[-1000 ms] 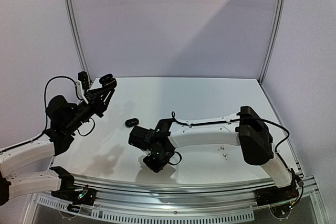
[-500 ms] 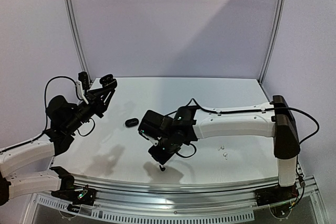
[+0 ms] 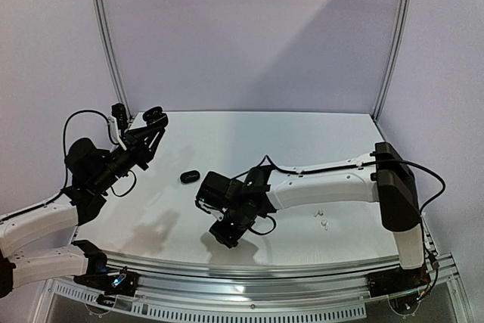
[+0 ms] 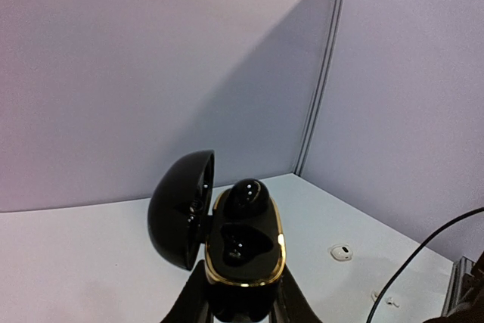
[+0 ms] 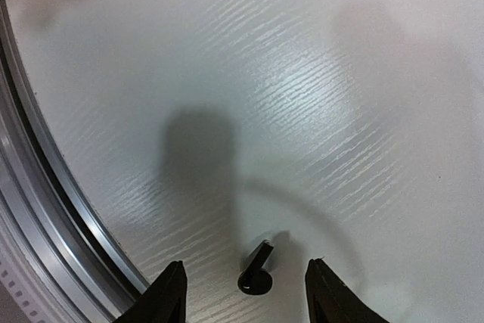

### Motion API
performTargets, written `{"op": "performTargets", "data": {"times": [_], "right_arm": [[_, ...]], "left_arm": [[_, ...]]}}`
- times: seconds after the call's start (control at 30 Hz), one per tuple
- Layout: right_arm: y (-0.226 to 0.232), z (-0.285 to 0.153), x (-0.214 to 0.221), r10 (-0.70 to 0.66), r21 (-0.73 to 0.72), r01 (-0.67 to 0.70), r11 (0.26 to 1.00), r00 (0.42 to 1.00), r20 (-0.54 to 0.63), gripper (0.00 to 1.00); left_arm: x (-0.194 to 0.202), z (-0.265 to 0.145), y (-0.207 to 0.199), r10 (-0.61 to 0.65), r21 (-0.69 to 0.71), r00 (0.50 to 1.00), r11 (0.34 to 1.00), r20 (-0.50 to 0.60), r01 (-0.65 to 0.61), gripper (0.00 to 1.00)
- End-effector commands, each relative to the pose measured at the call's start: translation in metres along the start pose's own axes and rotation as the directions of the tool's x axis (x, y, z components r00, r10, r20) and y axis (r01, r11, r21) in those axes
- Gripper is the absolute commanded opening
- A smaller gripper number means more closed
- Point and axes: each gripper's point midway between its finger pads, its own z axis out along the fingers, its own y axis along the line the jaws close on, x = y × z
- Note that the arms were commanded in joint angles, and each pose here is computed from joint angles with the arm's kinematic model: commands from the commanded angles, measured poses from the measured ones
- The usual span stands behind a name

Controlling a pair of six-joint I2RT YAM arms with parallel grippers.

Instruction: Insert the wireless bluetooth earbuds into the charging case

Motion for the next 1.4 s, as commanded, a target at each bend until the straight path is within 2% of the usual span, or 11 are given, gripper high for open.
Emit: {"op": "performTargets", "data": {"times": [0.0, 0.23, 0.4, 0.63, 0.87, 1.07, 1.17, 1.27, 1.37], "right_arm": [[-0.004, 0.023, 0.022, -0.015, 0.003, 0.015, 1.0, 0.997, -0.08, 0.54], [-0.005, 0.034, 0.041, -0.021, -0.006, 0.021, 1.0, 0.988, -0.151, 0.49], [-0.005, 0.036, 0.051, -0.025, -0.011, 0.023, 1.0, 0.983, -0.183, 0.36], [-0.007, 0.036, 0.058, -0.018, 0.0, 0.018, 1.0, 0.978, -0.208, 0.3], [-0.006, 0.039, 0.051, -0.01, -0.007, 0.009, 1.0, 0.982, -0.187, 0.12], [0.003, 0.03, 0.043, 0.068, -0.151, -0.096, 0.984, 0.981, -0.182, 0.06], [0.012, 0.02, 0.039, 0.149, -0.318, -0.207, 0.925, 0.969, -0.197, 0.06], [0.02, 0.011, 0.038, 0.241, -0.49, -0.34, 0.803, 0.937, -0.254, 0.05], [0.023, 0.01, 0.043, 0.289, -0.565, -0.438, 0.699, 0.896, -0.336, 0.05]], "left_arm": [[0.0, -0.002, -0.001, 0.016, 0.005, 1.0, 1.0, 0.006, -0.017, 0.0], [0.0, -0.001, 0.0, 0.016, 0.002, 1.0, 1.0, 0.006, -0.016, 0.0], [0.001, -0.001, 0.0, 0.014, 0.002, 1.0, 1.0, 0.004, -0.014, 0.0], [0.0, -0.001, 0.0, 0.014, 0.001, 1.0, 1.0, 0.007, -0.014, 0.0], [0.0, -0.001, 0.0, 0.018, 0.002, 1.0, 1.0, 0.009, -0.018, 0.0], [-0.001, -0.002, 0.0, 0.017, 0.002, 1.0, 1.0, 0.009, -0.017, 0.0], [0.0, -0.002, 0.0, 0.018, 0.002, 1.0, 1.0, 0.009, -0.018, 0.0], [-0.001, -0.002, 0.0, 0.016, 0.002, 1.0, 1.0, 0.011, -0.016, 0.0], [-0.002, -0.003, -0.001, 0.019, 0.004, 1.0, 1.0, 0.015, -0.019, 0.0]]}}
